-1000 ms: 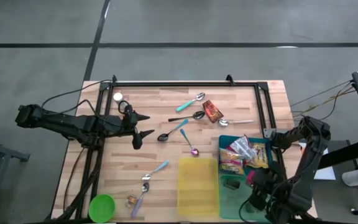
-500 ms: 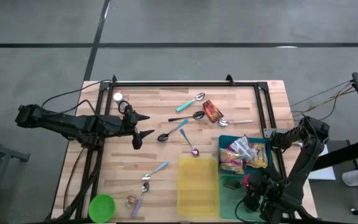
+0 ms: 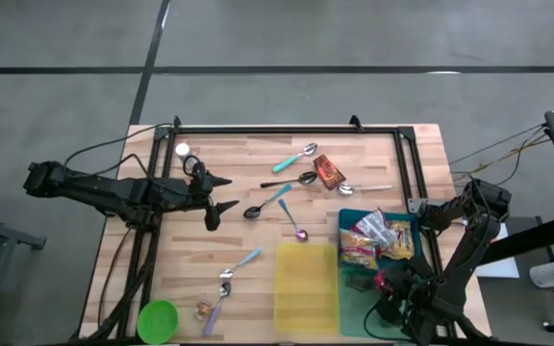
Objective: Pick & Place Food Item
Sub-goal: Put the red seasoning can into the green bin
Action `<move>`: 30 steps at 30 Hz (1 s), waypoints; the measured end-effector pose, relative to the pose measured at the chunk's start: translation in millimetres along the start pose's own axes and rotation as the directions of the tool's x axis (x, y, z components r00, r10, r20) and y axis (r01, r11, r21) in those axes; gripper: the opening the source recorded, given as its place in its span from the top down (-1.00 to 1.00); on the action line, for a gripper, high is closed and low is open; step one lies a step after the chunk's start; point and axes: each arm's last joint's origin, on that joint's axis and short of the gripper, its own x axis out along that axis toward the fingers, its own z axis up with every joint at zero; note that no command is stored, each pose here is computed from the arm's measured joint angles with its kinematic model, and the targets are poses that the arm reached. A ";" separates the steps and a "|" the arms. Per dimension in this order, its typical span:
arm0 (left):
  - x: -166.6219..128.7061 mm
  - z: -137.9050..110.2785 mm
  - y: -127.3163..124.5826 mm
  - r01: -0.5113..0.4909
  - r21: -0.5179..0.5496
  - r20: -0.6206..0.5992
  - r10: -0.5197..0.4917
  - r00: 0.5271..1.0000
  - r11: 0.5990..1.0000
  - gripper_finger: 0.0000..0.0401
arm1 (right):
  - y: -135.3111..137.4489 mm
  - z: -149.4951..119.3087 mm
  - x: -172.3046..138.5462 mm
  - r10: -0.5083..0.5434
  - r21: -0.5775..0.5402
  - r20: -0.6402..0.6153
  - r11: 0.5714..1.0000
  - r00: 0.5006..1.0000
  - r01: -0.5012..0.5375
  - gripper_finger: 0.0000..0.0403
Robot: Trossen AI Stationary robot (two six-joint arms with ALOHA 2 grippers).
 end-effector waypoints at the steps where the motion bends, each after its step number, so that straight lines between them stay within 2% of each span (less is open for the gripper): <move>1: 0.0 0.0 0.0 0.000 0.000 0.000 0.000 1.000 1.000 -0.57 | -0.2 0.0 0.2 -0.001 0.000 0.001 1.000 1.000 0.001 -0.10; 10: 0.0 0.0 0.0 0.000 0.000 0.000 0.000 1.000 1.000 -0.57 | 5.8 1.7 -5.8 0.031 0.011 0.014 0.999 0.999 -0.031 -0.10; 15: 0.0 0.0 0.0 0.000 0.000 0.000 0.000 1.000 1.000 -0.57 | 5.1 2.0 -5.2 0.025 0.067 0.019 0.997 1.000 -0.026 -0.13; 24: 0.0 0.0 0.0 0.000 0.000 0.000 0.000 1.000 1.000 -0.57 | 6.4 1.6 -5.1 0.039 0.055 0.019 0.998 0.999 -0.040 -0.61; 30: 0.0 0.0 0.0 0.000 0.000 0.000 0.000 1.000 1.000 -0.57 | 6.5 1.5 -6.2 0.037 0.052 0.005 0.998 0.999 -0.037 -0.71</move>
